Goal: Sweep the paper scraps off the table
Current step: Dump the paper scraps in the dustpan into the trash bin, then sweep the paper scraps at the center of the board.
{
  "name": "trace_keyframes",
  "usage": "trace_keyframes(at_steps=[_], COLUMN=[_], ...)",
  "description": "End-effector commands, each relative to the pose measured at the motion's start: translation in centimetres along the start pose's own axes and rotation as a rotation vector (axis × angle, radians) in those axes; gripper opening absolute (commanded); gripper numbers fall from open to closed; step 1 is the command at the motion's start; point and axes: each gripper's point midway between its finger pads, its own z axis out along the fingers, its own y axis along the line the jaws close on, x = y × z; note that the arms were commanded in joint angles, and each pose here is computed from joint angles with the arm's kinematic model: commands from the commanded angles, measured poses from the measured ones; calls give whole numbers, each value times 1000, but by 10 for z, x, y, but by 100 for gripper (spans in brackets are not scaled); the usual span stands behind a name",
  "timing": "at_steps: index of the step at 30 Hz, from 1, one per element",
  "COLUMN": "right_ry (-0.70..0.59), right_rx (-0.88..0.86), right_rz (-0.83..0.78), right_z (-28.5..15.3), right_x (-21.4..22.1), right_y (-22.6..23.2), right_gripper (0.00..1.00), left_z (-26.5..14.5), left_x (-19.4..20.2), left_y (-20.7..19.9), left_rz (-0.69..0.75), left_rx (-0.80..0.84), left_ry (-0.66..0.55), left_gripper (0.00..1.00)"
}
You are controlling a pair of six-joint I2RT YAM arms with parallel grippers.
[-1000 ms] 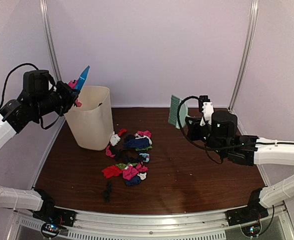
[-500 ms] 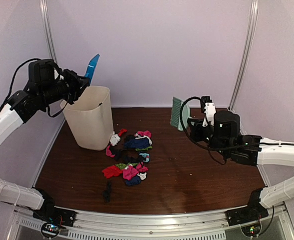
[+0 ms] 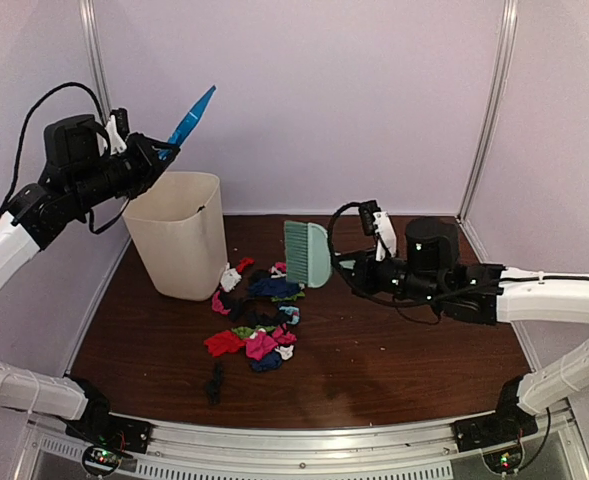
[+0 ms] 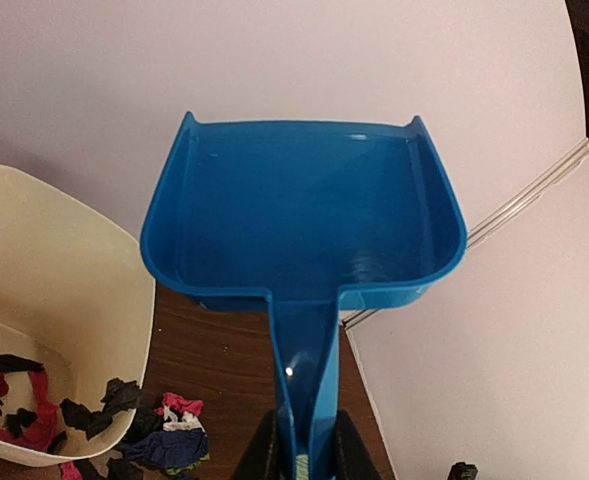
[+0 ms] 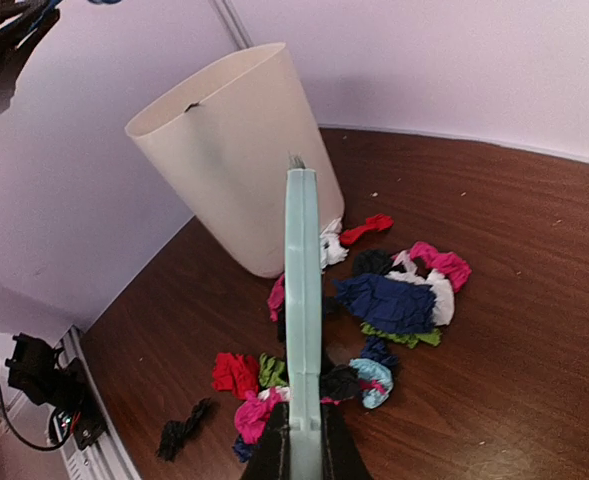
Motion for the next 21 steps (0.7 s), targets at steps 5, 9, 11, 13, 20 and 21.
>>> trace_keyframes(at_steps=[5,9,11,13,20,21], right_ry=[209,257,270,279,324,326], right_rx=[-250,-240,-199,-143,-53,-34], right_rz=[46,35,28,19,-3,-8], right_z=[32,44,49,53,45,42], right_x=[59,82,93,101,127,128], right_y=[79,86,78,65,37,33], right_gripper=[0,0,0,0,0,0], left_z=[-7,-6,-5,-6,-5,-5], left_x=[26,38,44,48,64,66], left_y=[-1,-2,-1,0,-2,-3], left_rz=[291,345,358,365,403,408], left_rx=[52,50,49,50,79,86], left_ry=[41,56,66,75,107,108], left_gripper=[0,0,0,0,0,0])
